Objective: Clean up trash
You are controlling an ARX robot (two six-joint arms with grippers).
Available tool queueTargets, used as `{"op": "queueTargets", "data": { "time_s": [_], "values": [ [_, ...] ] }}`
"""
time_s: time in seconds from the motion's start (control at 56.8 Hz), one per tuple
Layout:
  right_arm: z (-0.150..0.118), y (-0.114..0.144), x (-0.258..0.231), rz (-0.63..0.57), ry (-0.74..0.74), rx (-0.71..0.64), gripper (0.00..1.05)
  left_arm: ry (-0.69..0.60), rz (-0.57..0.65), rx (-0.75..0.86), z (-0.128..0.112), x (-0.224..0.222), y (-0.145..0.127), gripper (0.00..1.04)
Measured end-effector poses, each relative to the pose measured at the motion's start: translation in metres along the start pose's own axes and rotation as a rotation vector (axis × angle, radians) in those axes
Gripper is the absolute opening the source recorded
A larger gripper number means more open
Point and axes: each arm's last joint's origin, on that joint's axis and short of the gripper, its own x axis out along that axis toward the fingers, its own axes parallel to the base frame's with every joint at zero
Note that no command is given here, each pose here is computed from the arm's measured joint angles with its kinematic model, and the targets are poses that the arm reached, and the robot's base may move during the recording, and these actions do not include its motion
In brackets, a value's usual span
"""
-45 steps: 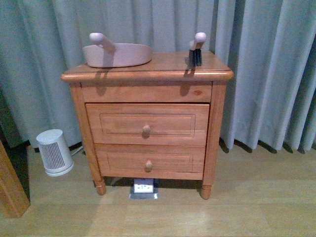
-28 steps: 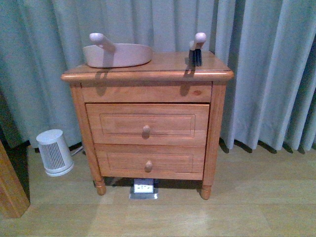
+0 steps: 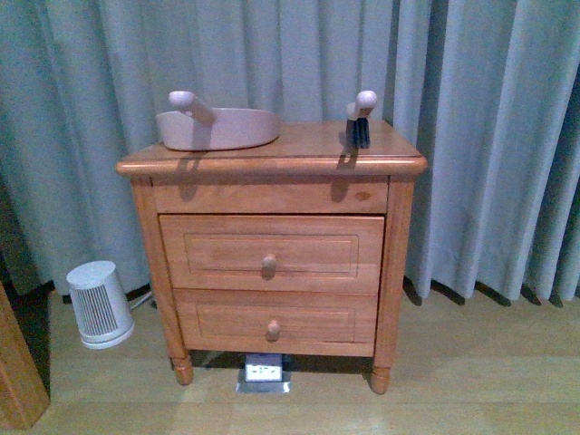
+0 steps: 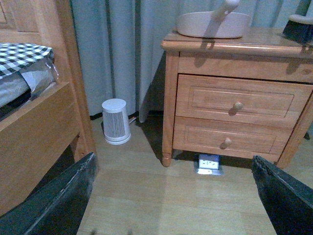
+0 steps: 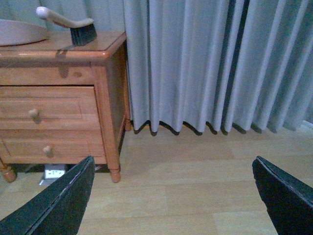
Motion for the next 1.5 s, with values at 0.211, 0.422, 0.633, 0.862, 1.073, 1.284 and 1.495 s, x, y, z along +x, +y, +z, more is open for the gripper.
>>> {"op": "queueTargets", "data": {
  "time_s": [0.211, 0.422, 0.633, 0.862, 1.073, 1.284, 1.495],
  "values": [
    [0.0, 0.0, 0.0, 0.0, 0.0, 0.0, 0.97, 0.0, 0.0, 0.0, 0.0, 0.0, 0.0, 0.97],
    [0.0, 0.0, 0.0, 0.0, 0.0, 0.0, 0.97, 0.0, 0.0, 0.0, 0.0, 0.0, 0.0, 0.97],
    [0.0, 0.0, 0.0, 0.0, 0.0, 0.0, 0.97, 0.0, 0.0, 0.0, 0.0, 0.0, 0.0, 0.97],
    [0.0, 0.0, 0.0, 0.0, 0.0, 0.0, 0.97, 0.0, 0.0, 0.0, 0.0, 0.0, 0.0, 0.97],
    [0.0, 0.0, 0.0, 0.0, 0.0, 0.0, 0.97, 0.0, 0.0, 0.0, 0.0, 0.0, 0.0, 0.97],
    [0.0, 0.0, 0.0, 0.0, 0.0, 0.0, 0.97, 0.0, 0.0, 0.0, 0.0, 0.0, 0.0, 0.97],
    [0.0, 0.0, 0.0, 0.0, 0.0, 0.0, 0.97, 0.0, 0.0, 0.0, 0.0, 0.0, 0.0, 0.97]
  ]
}}
